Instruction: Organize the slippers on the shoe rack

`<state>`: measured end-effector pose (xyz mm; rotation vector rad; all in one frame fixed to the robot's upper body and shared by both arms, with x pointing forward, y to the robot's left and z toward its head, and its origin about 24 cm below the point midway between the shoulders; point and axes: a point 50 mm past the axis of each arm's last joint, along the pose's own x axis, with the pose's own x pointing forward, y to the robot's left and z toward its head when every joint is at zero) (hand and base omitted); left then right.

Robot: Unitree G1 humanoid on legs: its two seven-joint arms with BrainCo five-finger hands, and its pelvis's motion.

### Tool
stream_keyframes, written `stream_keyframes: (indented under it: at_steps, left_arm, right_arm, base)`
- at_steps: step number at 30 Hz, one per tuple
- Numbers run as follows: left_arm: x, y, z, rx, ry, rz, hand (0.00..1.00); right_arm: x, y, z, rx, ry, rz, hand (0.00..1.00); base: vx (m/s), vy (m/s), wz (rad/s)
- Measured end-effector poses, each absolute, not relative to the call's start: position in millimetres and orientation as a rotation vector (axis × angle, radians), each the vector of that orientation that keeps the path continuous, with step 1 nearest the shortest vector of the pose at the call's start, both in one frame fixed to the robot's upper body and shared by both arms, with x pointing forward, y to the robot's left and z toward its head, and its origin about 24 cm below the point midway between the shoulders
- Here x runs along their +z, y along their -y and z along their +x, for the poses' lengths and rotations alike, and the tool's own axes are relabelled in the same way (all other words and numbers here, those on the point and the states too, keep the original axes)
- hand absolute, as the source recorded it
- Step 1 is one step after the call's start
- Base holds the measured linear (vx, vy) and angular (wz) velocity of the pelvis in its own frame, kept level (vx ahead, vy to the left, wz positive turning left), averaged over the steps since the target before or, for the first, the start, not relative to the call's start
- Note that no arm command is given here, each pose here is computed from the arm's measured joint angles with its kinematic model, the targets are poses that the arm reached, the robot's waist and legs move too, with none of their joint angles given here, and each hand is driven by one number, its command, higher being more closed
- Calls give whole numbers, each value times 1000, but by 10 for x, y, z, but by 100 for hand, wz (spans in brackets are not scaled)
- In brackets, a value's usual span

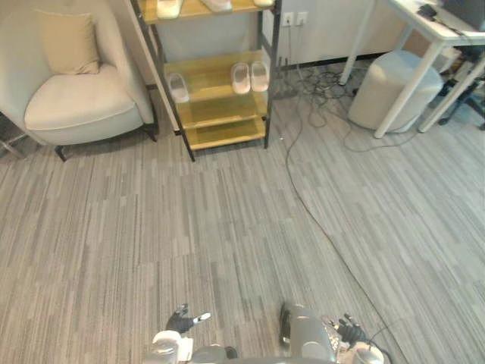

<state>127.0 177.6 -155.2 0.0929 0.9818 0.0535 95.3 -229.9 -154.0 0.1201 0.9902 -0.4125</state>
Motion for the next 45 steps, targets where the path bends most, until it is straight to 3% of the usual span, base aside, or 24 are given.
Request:
stream_keyframes:
  at_steps: [9, 23, 30, 45]
  left_arm:
    - [-1500, -1707, 1404, 112, -925, 7, 0]
    - [-1487, -1948, 1424, 100, -947, 114, 0]
    - [-1524, -1704, 1402, 11, -965, 120, 0]
    - [-1497, -1462, 1480, 3, -929, 36, 0]
  right_arm:
    - [-1540, 2332, 914, -431, -995, 123, 0]
    - [-1560, 2089, 1049, -379, -978, 172, 0]
    - [-1425, 2132, 1363, -344, -860, 146, 0]
    - [-1512, 2282, 1056, -402, -955, 125, 0]
  base:
    - [412, -173, 11]
    - [415, 183, -15]
    - [419, -20, 12]
    - [296, -151, 26]
